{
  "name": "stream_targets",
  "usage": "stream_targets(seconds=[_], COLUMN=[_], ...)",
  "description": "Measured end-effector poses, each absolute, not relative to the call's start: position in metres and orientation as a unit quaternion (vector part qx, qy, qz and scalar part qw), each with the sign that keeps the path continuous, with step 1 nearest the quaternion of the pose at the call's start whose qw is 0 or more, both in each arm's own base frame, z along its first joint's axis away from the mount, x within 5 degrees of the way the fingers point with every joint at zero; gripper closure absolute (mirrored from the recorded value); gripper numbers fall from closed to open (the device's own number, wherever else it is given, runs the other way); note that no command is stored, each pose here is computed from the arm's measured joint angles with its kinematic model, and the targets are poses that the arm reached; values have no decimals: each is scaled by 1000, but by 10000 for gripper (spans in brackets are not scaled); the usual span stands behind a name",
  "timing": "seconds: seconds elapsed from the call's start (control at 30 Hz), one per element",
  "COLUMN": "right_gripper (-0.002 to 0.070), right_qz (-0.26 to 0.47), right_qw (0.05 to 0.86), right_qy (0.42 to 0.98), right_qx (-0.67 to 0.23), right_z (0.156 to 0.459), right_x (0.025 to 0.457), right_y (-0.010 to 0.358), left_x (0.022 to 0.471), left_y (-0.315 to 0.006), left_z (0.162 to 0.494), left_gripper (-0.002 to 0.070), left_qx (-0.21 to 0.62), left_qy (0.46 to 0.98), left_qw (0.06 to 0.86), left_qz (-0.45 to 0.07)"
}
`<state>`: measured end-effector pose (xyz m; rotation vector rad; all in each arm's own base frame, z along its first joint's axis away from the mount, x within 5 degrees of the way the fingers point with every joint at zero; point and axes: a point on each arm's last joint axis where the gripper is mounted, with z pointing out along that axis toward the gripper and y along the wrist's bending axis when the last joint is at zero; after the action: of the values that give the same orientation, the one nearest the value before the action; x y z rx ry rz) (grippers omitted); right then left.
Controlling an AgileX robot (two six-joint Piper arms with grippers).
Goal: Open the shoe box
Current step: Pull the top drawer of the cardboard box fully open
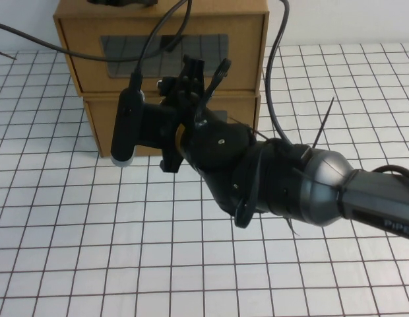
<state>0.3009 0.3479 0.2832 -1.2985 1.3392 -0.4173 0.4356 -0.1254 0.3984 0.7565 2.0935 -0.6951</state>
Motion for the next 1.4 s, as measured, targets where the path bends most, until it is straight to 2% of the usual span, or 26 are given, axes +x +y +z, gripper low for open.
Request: stream_targets(seconds=[0.37, 0.97, 1.27, 1.4], right_gripper=[406, 422, 423, 423], right_qz=[-181, -176, -179, -183], right_qw=[577, 575, 558, 557], right_qy=[576, 570, 574, 575], right_qx=[-550, -561, -572, -571], right_z=[269, 267, 246, 246], right_x=[326, 340, 345, 347], right_y=[361, 355, 358, 356], left_x=[436, 435, 435, 435], left_y=[-125, -126, -126, -126], left_z=[399, 399, 399, 399], left_gripper=[679, 679, 679, 679], left_qx=[297, 297, 297, 297], left_qy=[825, 825, 825, 825], left_qw=[394, 394, 394, 394], left_qz=[-274, -276, -276, -276])
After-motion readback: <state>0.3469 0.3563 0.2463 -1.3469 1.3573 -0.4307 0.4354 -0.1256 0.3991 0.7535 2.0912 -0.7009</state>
